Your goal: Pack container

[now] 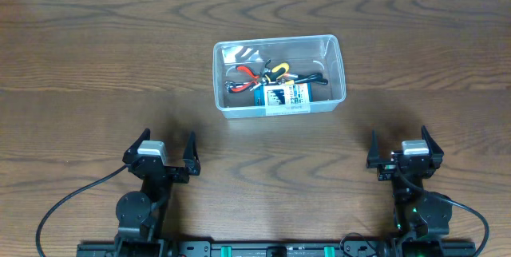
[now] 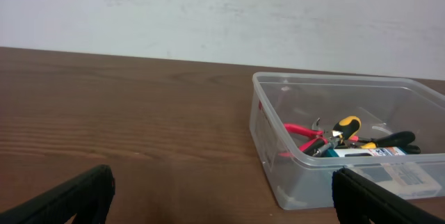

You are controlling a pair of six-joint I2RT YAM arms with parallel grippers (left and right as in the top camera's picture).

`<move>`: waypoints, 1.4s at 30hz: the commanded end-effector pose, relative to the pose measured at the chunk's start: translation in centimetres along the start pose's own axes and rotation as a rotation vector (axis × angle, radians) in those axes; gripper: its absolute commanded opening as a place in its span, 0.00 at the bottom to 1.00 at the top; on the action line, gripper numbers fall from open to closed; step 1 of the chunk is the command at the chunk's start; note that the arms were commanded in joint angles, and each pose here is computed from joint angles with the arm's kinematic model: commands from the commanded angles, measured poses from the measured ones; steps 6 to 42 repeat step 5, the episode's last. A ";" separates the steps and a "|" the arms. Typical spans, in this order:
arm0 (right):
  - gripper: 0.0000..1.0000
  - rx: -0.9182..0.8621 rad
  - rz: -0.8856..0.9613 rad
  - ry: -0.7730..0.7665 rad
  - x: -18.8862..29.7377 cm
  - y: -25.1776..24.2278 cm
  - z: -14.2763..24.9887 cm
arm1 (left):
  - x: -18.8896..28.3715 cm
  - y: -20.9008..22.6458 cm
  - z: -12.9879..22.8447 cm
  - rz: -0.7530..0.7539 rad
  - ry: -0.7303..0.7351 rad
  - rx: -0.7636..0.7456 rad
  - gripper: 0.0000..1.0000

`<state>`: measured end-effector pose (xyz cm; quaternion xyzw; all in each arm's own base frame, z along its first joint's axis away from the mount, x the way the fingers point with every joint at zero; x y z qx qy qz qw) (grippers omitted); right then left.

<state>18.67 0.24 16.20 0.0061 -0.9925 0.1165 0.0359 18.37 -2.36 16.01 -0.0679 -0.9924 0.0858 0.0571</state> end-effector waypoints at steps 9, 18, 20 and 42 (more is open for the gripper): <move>0.99 -0.018 0.011 0.001 0.0 -0.1 0.1 | -0.1 0.1 1.3 -0.001 0.048 0.011 0.98; 0.99 -0.018 0.011 0.001 0.0 -0.1 0.1 | -0.1 0.1 1.3 -0.001 0.048 0.011 0.98; 0.99 -0.018 0.011 0.001 0.0 -0.1 0.1 | -0.1 0.1 1.3 -0.001 0.048 0.011 0.98; 0.99 -0.018 0.011 0.001 0.0 -0.1 0.1 | -0.1 0.1 1.3 -0.001 0.048 0.011 0.98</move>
Point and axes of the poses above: each gripper's point midway between its finger pads, its own x axis back along the fingers, its own y axis along the line the jaws close on, z = x × y, the point moved 6 cm from there along x, back along the fingers, and after that the axes turned 3 degrees about x, right-handed, at the moved point
